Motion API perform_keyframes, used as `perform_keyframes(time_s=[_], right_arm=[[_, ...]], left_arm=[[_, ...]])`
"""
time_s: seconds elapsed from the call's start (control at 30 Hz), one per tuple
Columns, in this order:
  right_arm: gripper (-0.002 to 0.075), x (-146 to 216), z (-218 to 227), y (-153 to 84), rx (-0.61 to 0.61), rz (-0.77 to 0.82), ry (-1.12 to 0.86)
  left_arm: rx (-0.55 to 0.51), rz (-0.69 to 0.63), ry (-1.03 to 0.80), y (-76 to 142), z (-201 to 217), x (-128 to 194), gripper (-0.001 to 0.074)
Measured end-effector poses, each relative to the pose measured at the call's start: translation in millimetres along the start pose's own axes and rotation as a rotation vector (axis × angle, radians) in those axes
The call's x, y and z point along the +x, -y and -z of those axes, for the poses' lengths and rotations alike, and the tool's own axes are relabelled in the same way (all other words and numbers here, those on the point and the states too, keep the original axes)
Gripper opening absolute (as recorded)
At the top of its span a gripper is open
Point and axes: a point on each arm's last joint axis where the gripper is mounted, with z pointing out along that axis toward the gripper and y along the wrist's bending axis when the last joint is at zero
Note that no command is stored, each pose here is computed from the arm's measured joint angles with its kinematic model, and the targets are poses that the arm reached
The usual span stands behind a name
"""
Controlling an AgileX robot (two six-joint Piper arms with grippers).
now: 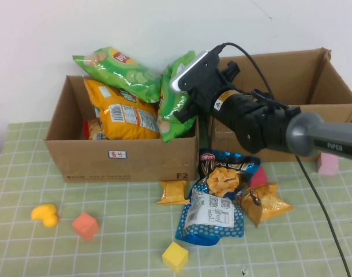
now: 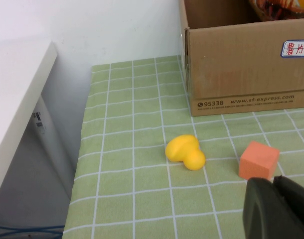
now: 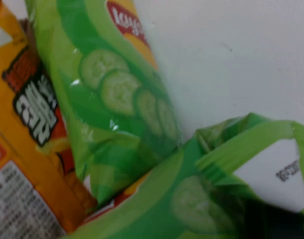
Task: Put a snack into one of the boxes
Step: Place the potato chip in the potato chip box
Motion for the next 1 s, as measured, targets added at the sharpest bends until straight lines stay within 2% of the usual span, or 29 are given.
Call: perform_keyframes(time_s=[0.27,0.37,0.47,0.63,0.73,0.87,1.0], right_arm=[[0.0008,2.9,-0.5,-0.5,-0.038,0.100,-0.040],[0.0043,4.4,-0.5,0.1,-0.040,0.085,-0.058],[0.0148,5.6,-0.4,0.2,-0.038,0.033,-0.073],[0.0452,2.2,0.3,2.2,-0.051,-0.102,-0.135],[0.0529,-14.4,7.5,9.4,-0.071,-0.150,-0.191],[0.0517,-45.5,27.7,22.2,-0.105,-0.157,-0.251],[0.0365,-95.6,64.8,43.8,-0.117,-0.159,-0.250]], left_arm=[[0.000,0.000,0.000,0.0,0.0,0.0,-0.0001],[0.000,0.000,0.000,0.0,0.0,0.0,-0.0001],[0.000,0.000,0.000,0.0,0.0,0.0,-0.0001],[0.000,0.000,0.000,0.0,0.0,0.0,-0.0001],[0.000,-0.002,0.000,0.0,0.0,0.0,-0.0001],[0.000,-0.002,0.000,0.0,0.0,0.0,-0.0001],[0.000,-0.002,0.000,0.0,0.0,0.0,-0.0001]])
